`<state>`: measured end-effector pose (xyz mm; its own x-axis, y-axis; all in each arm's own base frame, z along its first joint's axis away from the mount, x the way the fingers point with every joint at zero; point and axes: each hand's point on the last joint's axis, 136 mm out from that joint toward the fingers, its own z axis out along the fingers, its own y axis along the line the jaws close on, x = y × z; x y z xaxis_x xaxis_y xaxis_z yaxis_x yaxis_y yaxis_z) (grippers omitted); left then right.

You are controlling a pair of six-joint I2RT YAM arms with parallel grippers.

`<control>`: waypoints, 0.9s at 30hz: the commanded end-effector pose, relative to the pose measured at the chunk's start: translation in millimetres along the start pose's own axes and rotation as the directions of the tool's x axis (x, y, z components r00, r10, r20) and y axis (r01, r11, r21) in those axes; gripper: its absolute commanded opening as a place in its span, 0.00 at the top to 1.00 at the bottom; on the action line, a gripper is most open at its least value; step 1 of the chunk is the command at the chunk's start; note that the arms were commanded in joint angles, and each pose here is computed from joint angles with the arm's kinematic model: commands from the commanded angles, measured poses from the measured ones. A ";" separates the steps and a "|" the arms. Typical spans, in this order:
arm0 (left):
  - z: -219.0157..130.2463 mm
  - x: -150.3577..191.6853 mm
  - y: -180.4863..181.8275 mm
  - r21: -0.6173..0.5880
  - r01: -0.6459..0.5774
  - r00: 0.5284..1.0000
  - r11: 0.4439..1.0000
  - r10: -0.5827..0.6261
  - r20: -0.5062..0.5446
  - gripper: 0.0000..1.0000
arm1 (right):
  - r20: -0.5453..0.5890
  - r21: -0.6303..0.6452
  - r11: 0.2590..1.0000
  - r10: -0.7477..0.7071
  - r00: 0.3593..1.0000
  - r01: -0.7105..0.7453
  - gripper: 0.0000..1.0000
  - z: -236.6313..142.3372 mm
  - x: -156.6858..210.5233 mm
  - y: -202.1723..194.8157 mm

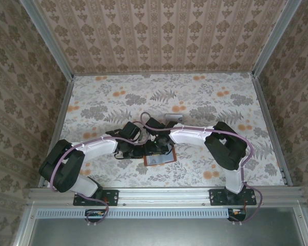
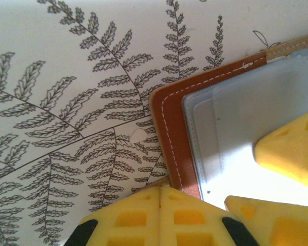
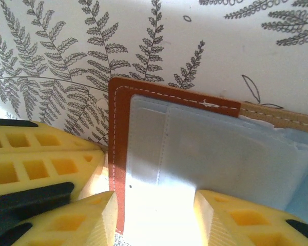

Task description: Take the credit cards out of the card holder

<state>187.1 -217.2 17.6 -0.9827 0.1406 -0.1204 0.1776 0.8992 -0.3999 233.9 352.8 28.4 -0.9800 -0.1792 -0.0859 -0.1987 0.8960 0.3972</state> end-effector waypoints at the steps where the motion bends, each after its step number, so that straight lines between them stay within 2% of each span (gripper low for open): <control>1: 1.7 13.6 9.9 -0.022 -0.007 0.999 1.000 0.006 -0.041 0.97 | -0.031 0.155 0.988 -0.008 0.999 0.012 0.51 -2.9 14.5 -28.9; 12: 1.7 13.3 9.9 -0.018 -0.006 0.999 1.000 0.005 -0.040 0.97 | 0.006 0.264 0.963 -0.049 0.999 0.046 0.43 -23.2 10.8 -36.8; 27: 2.6 12.3 9.2 -0.014 -0.005 0.999 1.000 0.004 -0.039 0.97 | 0.019 0.337 0.939 -0.073 0.997 0.063 0.45 -45.5 13.3 -49.0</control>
<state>185.5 -218.8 17.4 -0.9823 0.1463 -0.1173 0.1822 0.8927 -0.4121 231.9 298.9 36.9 -0.9683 -0.2188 -0.1203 -0.2316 0.9671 0.1052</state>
